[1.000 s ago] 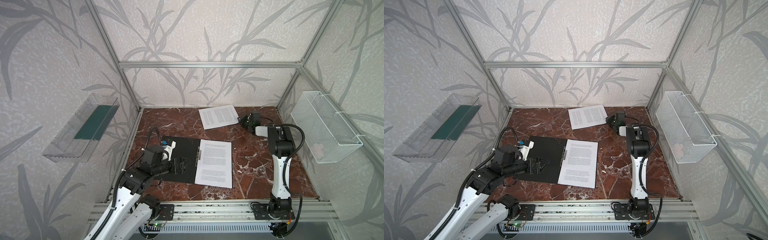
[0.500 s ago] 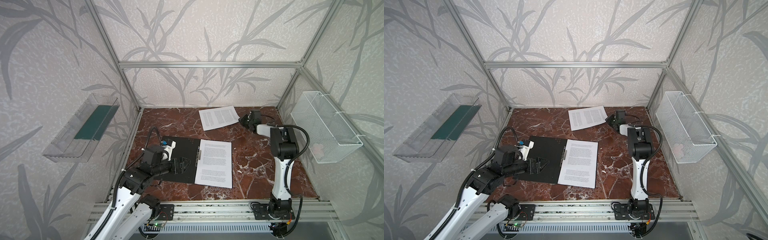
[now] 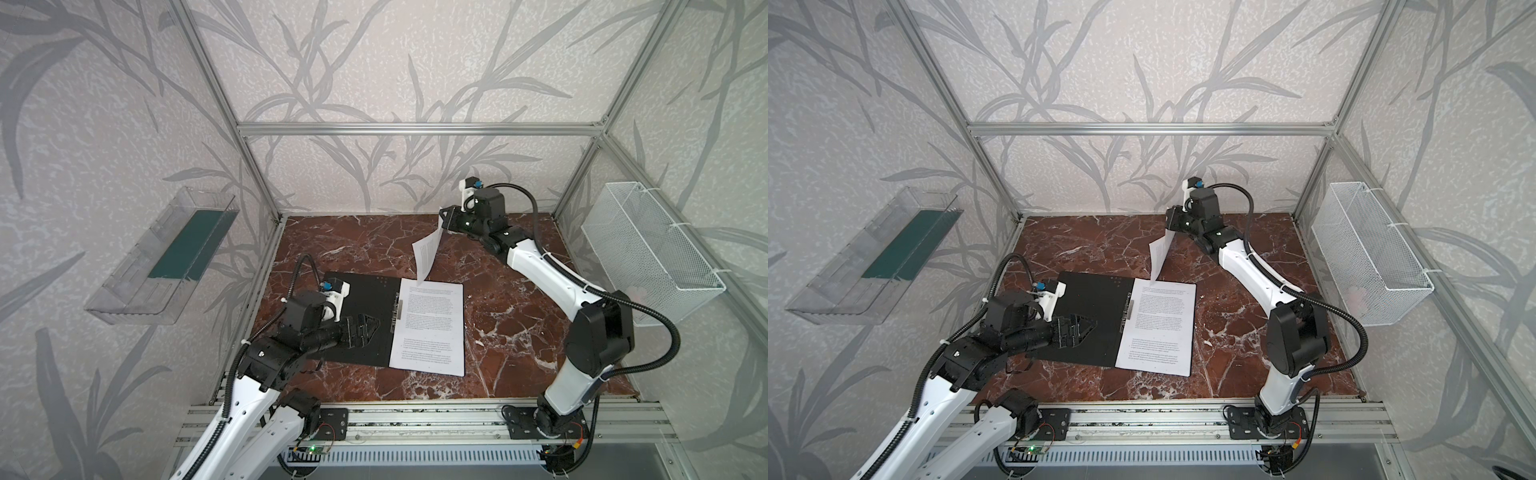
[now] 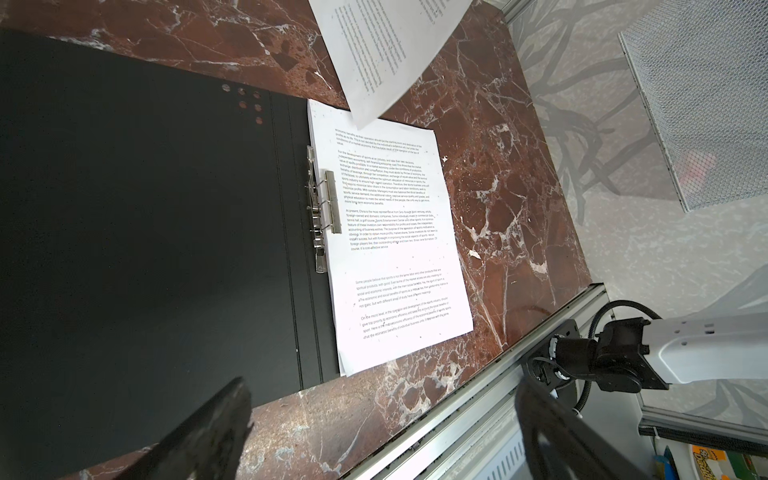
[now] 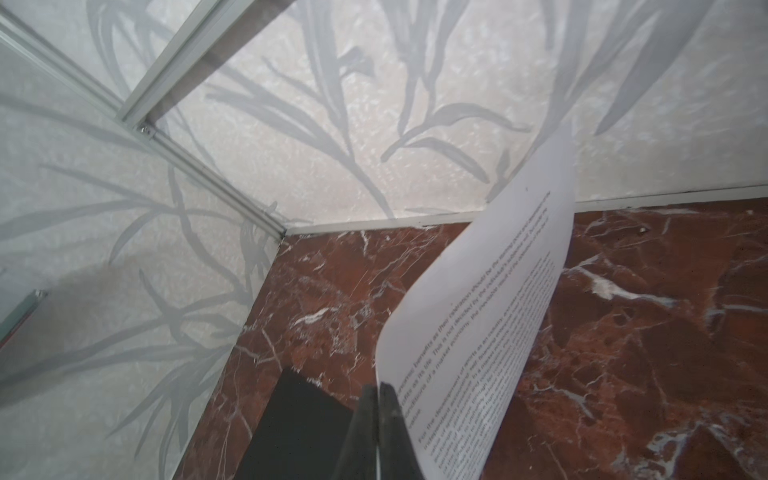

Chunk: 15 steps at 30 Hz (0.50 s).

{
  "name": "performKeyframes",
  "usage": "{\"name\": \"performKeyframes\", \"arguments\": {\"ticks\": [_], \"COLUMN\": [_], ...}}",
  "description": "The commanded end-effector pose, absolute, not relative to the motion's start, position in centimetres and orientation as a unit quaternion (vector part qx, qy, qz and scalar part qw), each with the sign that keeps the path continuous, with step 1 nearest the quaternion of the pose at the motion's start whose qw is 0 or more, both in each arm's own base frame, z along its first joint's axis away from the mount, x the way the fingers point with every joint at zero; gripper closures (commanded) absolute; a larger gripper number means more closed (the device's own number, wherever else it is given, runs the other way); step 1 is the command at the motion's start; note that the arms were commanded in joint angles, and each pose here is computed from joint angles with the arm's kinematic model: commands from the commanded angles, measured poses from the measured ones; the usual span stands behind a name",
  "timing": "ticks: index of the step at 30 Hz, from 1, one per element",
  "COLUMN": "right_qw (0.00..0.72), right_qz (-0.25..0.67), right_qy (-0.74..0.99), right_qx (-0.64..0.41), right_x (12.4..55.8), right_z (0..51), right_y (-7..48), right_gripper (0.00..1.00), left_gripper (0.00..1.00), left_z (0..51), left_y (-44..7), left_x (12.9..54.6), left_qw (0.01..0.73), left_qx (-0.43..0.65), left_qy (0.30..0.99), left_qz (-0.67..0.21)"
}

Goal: Put the files into the folder
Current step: 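Pinch the loose sheet with the right gripper and drag it onto the folder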

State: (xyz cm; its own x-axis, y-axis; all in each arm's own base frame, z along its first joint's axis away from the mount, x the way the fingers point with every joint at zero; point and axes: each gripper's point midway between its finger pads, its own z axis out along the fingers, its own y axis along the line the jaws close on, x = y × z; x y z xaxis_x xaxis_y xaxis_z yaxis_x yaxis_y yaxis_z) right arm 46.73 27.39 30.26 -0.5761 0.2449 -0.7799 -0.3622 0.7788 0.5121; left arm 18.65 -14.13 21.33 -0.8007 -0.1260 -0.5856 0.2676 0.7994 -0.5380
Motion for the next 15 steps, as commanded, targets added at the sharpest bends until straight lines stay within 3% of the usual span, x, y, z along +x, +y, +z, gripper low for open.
{"name": "performKeyframes", "arguments": {"ticks": [1,9,15], "right_qw": [0.452,0.43,0.394], "right_qz": [0.334,0.419,0.484], "right_qy": [0.822,0.778,0.754], "right_qx": [-0.09,-0.184,-0.204], "right_x": [42.5,33.8,29.1], "right_z": [33.5,39.5,41.4], "right_y": [29.8,36.4,38.0], "right_gripper": [1.0,1.0,1.0], "left_gripper": [0.01,0.01,0.01], "left_z": [21.3,21.6,22.0], "left_y": [-13.6,-12.7,-11.6], "left_x": [18.9,19.0,19.2], "left_qw": [0.325,0.343,0.363], "left_qx": [0.031,0.017,0.0], "left_qy": [0.895,0.893,0.891], "left_qz": [-0.305,-0.29,-0.272]}}
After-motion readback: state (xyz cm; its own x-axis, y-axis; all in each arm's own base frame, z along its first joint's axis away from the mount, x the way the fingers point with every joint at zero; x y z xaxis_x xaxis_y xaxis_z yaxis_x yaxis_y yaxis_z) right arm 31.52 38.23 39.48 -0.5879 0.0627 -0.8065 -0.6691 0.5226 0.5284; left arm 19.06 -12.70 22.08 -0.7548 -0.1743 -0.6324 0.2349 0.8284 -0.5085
